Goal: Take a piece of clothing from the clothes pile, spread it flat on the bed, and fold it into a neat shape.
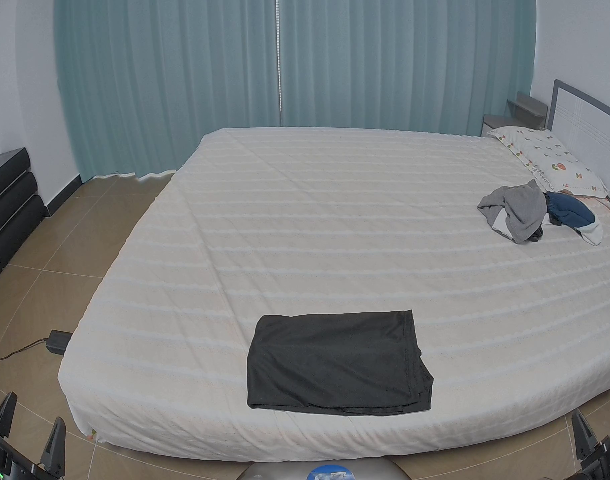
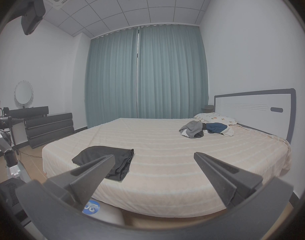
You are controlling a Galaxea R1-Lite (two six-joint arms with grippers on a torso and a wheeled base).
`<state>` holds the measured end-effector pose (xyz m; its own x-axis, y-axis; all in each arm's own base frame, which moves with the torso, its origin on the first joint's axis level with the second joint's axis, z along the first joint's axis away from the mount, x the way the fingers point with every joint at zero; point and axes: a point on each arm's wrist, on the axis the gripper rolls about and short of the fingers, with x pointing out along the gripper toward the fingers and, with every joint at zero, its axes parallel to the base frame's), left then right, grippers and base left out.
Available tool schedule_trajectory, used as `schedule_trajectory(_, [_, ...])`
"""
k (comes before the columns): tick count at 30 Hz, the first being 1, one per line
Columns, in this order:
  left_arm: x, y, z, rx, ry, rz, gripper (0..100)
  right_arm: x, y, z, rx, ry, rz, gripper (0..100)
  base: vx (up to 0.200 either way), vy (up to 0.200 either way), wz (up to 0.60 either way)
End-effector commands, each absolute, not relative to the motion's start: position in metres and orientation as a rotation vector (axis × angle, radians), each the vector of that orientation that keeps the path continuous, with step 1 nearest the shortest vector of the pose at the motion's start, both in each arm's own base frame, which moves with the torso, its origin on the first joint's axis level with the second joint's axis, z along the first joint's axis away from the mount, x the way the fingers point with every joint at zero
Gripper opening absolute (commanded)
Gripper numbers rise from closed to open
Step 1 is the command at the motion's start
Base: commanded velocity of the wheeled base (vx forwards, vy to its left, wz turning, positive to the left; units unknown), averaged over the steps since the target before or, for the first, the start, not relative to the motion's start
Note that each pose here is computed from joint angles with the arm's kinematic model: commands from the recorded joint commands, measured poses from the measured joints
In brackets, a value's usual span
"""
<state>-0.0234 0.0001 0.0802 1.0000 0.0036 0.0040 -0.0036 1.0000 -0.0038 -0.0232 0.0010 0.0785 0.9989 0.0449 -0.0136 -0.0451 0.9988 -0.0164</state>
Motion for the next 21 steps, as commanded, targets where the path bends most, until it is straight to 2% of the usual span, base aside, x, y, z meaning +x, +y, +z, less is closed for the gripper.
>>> schedule_trajectory(1, [-0.0227, 0.0001, 0.0757, -0.005, 0.005, 0.005, 100, -0.0228, 0.001, 0.0757, -0.018, 0.02, 0.045, 100, 0.0, 0.0, 0.0])
schedule_trajectory(21, [-0.0227, 0.0001, 0.0757, -0.003, 0.005, 0.005, 100, -0.0228, 0.0011, 0.0756, -0.006, 0.008, 0.048, 100, 0.0, 0.0, 0.0])
